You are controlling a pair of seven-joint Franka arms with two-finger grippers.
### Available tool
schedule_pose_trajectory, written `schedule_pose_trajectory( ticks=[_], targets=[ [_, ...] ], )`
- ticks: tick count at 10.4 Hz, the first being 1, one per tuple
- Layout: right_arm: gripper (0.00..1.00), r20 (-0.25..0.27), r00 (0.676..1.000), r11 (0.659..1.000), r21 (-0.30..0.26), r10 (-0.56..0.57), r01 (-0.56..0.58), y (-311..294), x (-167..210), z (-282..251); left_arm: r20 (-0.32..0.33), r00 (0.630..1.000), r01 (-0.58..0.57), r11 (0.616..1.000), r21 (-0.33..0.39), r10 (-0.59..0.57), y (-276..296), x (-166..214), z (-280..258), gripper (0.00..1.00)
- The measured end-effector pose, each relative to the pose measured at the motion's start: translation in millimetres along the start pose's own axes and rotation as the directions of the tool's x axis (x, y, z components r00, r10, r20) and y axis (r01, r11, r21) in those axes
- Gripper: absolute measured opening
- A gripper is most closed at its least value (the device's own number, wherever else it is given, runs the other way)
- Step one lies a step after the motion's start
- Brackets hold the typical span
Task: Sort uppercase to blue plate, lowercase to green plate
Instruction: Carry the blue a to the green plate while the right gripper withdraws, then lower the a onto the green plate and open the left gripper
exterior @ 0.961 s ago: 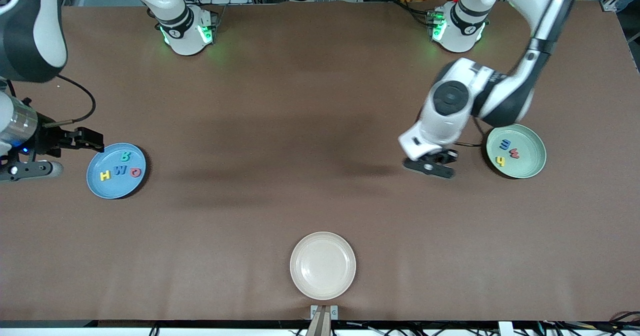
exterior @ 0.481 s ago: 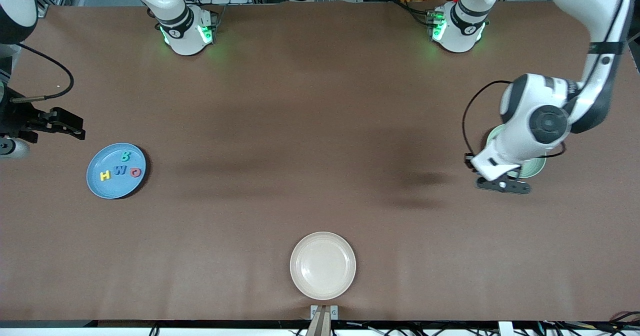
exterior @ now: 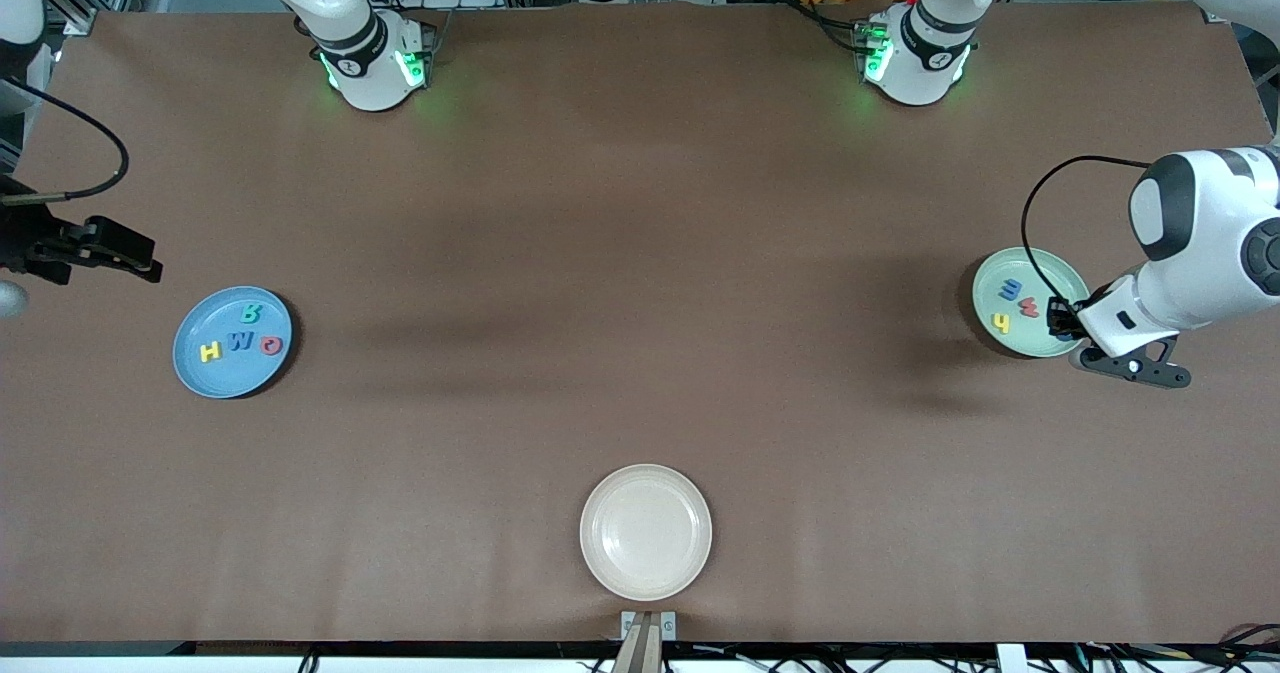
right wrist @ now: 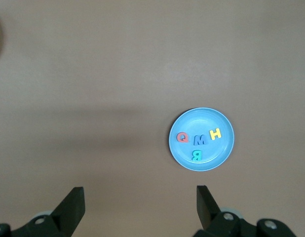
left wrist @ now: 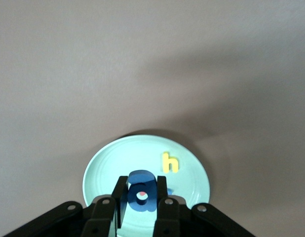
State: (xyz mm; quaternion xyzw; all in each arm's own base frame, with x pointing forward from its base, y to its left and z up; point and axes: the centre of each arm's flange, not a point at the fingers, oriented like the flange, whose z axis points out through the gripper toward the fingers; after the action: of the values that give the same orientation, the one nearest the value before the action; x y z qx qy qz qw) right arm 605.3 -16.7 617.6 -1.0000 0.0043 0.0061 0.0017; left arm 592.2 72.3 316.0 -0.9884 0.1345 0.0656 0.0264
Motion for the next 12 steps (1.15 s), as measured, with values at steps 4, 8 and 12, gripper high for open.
schedule_pose_trajectory(
  ticks=[4,8,12],
  targets=[
    [1.0,-0.014,0.999,0.999,0.013,0.039,-0.038,21.9,-4.6,-7.8,0.12,0.993,0.013,0.999,-0.047,-0.007,-0.7,-20.8,54.8,0.27],
    [1.0,-0.02,0.998,0.998,0.015,0.064,-0.064,37.6,-7.3,-11.3,0.168,0.986,0.02,0.997,-0.071,-0.008,-1.9,-24.9,84.8,0.28],
    [1.0,-0.02,0.997,0.998,0.017,0.068,-0.068,40.6,-7.6,-11.2,0.142,0.99,0.021,0.998,-0.06,-0.012,-6.0,-17.7,71.9,0.81]
  ],
)
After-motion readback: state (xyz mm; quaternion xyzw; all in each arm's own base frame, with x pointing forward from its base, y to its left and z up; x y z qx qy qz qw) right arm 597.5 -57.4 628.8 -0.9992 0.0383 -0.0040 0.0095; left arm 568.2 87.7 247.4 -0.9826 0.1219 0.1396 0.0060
